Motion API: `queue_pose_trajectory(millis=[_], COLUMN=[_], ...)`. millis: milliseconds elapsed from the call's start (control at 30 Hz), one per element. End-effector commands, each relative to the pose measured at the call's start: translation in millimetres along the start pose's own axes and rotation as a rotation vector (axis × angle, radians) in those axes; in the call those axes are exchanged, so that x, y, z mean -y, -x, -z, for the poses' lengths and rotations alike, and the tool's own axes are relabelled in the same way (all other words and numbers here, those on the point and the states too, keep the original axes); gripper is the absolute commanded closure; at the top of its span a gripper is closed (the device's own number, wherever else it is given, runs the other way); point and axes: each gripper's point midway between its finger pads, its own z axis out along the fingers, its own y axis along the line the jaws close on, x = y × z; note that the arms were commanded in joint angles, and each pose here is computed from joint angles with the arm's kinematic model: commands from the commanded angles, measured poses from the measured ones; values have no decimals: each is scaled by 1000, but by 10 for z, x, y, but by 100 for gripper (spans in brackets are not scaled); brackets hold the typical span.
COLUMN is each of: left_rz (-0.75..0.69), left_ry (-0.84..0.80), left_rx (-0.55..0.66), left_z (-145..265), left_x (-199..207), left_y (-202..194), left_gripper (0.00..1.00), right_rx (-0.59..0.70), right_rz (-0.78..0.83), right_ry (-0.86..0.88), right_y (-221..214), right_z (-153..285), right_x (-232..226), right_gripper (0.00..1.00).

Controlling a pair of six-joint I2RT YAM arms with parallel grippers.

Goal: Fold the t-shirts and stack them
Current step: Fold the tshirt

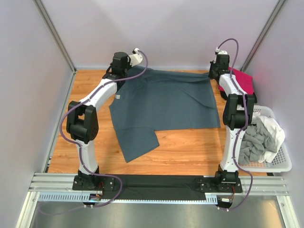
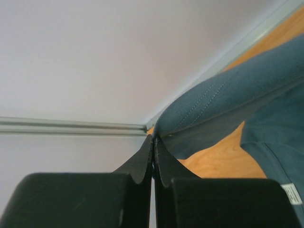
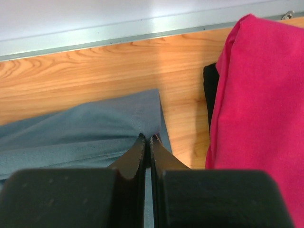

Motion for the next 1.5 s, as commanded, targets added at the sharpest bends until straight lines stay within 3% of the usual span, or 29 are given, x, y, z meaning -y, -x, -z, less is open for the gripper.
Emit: queue_pose_trajectory(millis=[0, 1133, 1467], left_rz=[41, 115, 120], left_ry=[12, -124, -180], left_rx=[-27, -88, -118], left_z=[208, 532, 611], left_x=[-122, 360, 532], left_y=[-68, -380, -491], left_gripper=[100, 100, 100], right_rx=[71, 22, -45], right_rz=[-12, -42, -42], right_ry=[-7, 12, -5], right_y=[281, 22, -241], right_z=[204, 297, 327], right_x=[97, 136, 174], right_gripper=[99, 100, 100])
